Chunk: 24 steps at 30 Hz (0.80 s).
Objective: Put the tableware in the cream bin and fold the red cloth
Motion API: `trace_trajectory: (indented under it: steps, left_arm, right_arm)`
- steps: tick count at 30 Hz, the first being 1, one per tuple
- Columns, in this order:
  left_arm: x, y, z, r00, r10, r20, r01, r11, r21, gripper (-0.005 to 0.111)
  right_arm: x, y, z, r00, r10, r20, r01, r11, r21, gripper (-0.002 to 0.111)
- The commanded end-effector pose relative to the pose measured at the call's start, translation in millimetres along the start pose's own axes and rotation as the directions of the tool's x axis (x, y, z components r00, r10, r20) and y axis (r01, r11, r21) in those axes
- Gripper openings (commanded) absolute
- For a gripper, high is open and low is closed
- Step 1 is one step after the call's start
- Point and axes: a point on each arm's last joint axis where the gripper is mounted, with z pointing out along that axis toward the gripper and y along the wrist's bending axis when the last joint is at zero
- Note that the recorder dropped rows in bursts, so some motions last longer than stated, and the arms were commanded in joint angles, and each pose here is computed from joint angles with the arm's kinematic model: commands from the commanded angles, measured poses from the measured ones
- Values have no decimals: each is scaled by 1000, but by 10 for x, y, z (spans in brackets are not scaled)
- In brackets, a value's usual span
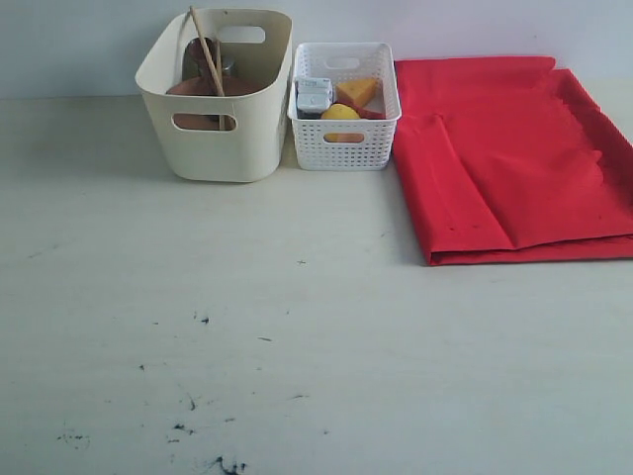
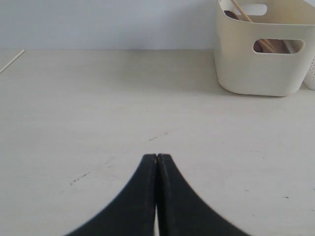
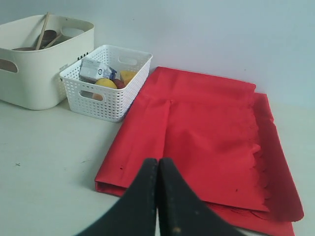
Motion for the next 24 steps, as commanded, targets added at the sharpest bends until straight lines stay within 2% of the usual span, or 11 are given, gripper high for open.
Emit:
trace_trajectory:
  steps: [1, 10, 12, 14, 18, 20, 24]
  left_arm:
    - [-2, 0, -1, 1000, -6, 15, 6, 1000, -2, 0]
    - [-2, 0, -1, 1000, -6, 15, 6, 1000, -2, 0]
    - [-2, 0, -1, 1000, -6, 15, 6, 1000, -2, 0]
    - [-2, 0, -1, 1000, -6, 15, 6, 1000, -2, 0]
    - [-2, 0, -1, 1000, -6, 15, 6, 1000, -2, 0]
    - [-2, 0, -1, 1000, -6, 15, 6, 1000, -2, 0]
    - [-2, 0, -1, 1000, -6, 15, 6, 1000, -2, 0]
  right_arm:
    - [24, 4, 1, 1000, 0, 0, 0, 1000, -2, 0]
    - [-25, 1, -194, 991, -2, 131, 1, 1000, 8, 0]
    - [-4, -9, -226, 985, -76, 157, 71, 997, 36, 0]
    - [42, -15, -242, 976, -94, 197, 84, 995, 60, 0]
    - [219, -30, -254, 966, -87, 242, 60, 991, 118, 0]
    - [329, -34, -246, 968, -45, 246, 12, 991, 133, 0]
    - [519, -39, -175, 979, 17, 202, -47, 988, 146, 0]
